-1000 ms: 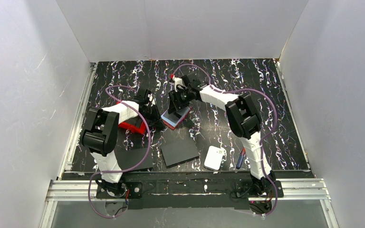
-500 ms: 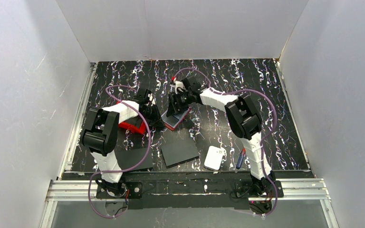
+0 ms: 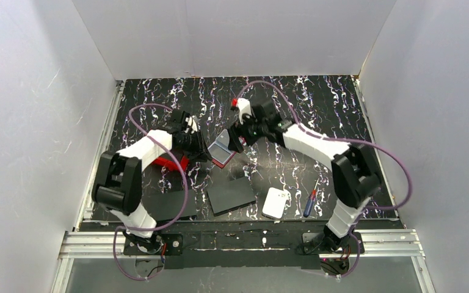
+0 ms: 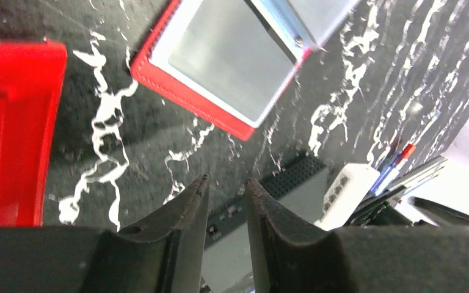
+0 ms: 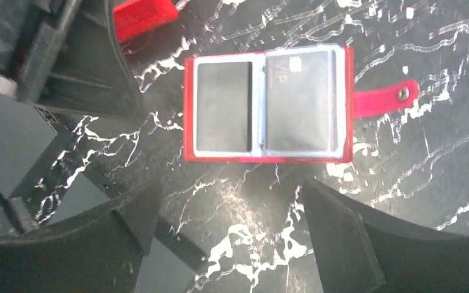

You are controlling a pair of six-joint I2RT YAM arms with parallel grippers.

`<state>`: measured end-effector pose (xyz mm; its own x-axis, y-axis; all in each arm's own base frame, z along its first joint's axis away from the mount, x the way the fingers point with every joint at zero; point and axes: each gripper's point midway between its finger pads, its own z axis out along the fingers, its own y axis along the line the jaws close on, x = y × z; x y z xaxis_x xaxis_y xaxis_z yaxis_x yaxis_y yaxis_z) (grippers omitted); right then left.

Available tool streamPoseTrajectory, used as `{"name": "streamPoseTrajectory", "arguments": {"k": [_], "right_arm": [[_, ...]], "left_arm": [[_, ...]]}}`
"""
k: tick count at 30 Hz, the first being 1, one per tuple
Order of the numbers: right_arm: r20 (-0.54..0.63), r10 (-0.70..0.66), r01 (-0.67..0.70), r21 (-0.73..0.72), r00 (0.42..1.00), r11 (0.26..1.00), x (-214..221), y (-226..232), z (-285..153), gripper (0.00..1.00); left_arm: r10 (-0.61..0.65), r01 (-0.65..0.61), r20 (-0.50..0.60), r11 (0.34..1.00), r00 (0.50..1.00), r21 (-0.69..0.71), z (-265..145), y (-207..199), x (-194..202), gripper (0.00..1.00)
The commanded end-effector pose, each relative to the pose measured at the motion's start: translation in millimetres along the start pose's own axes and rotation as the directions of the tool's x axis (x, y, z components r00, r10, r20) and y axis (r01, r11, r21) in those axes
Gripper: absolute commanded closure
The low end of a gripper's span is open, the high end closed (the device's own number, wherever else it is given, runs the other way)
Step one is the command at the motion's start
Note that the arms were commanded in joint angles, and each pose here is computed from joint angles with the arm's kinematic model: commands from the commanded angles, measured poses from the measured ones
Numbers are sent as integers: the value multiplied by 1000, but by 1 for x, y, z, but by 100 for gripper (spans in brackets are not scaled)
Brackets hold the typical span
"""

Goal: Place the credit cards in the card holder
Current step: Insert the credit card into the card slot, then close the card holder at the center of the board.

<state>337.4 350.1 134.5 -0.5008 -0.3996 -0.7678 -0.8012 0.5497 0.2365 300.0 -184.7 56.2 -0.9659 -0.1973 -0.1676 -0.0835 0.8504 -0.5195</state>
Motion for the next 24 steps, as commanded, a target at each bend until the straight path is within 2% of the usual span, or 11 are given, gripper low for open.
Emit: {"name": "streamPoseTrajectory", "arguments": {"k": [1, 3, 5, 7, 10, 12, 16, 24], "right_arm": [[224, -239, 233, 51, 945, 971, -28, 8, -2, 8], [220, -195, 170, 130, 956, 977, -31, -7, 1, 8], [207, -44, 4, 193, 977, 981, -34, -32, 1, 7], [221, 127, -167, 171, 967, 971, -35, -49, 2, 8], [265, 283, -315, 83, 922, 946, -36, -63, 9, 11], [257, 300, -329, 78, 919, 941, -31, -73, 20, 13], [187, 329, -347, 71, 926, 935, -20, -88, 53, 30], [190, 319, -348, 150, 929, 925, -5, -116, 79, 41]], "left_arm": [[106, -111, 90, 992, 990, 52, -80, -36, 4, 63], [118, -124, 112, 991, 987, 50, -97, -39, 7, 59], [127, -138, 137, 988, 982, 70, -112, -45, 13, 56], [121, -138, 144, 984, 982, 110, -120, -51, 21, 55], [102, -125, 119, 972, 988, 199, -125, -62, 36, 54], [92, -118, 116, 963, 989, 244, -128, -68, 42, 54], [97, -132, 131, 948, 987, 289, -137, -73, 52, 53], [97, -138, 141, 939, 985, 314, -145, -73, 64, 53]]}}
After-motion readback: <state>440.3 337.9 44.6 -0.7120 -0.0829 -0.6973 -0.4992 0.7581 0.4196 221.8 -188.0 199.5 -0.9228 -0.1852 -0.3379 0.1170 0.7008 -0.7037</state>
